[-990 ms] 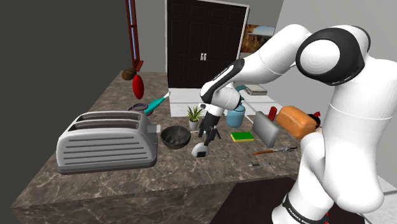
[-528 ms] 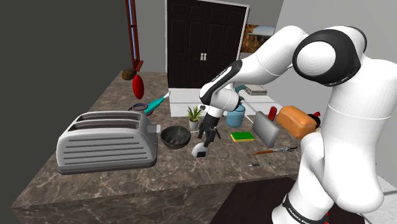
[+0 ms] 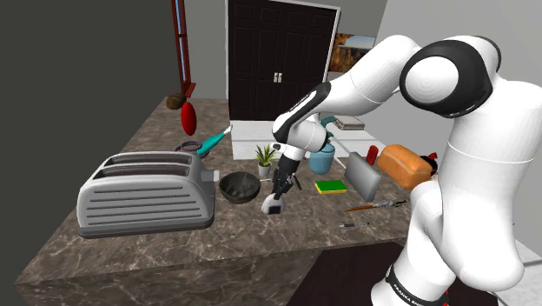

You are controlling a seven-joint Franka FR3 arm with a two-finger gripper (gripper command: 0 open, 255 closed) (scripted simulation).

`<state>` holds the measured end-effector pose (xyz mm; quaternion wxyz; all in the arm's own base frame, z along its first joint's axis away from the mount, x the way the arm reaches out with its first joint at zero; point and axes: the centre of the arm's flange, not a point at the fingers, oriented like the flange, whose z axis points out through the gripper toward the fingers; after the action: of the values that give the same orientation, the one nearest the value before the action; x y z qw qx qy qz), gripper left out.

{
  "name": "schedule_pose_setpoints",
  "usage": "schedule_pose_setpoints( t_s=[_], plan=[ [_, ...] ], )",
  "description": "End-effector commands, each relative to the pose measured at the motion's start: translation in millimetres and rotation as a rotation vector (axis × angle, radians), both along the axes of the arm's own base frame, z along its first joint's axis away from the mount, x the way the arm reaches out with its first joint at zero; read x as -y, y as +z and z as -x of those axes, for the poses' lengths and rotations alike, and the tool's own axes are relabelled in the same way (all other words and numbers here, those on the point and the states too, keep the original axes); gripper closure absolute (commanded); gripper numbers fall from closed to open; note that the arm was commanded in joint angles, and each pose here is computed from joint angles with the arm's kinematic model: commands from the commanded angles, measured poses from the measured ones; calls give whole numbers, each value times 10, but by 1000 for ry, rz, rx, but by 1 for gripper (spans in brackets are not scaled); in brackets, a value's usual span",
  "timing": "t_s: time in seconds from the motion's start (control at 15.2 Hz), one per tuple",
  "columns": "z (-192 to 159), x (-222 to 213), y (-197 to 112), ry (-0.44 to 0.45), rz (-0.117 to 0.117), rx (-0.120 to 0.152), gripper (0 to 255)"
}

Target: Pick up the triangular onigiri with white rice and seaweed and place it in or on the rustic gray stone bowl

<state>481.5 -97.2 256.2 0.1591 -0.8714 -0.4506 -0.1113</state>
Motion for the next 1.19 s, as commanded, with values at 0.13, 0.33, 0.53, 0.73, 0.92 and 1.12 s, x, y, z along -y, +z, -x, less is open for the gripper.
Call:
schedule_pose_setpoints(
  t_s=[0.13,0.33,0.53,0.73,0.92,1.12],
  plan=[
    [0,-5,-5,1,0,-1,255],
    [0,-5,153,1,0,-1,255],
    [0,-5,312,1,0,-1,255],
    [0,-5,470,1,0,-1,255],
    [0,-5,629,1,0,-1,255],
    [0,-5,787,1,0,-1,255]
  ],
)
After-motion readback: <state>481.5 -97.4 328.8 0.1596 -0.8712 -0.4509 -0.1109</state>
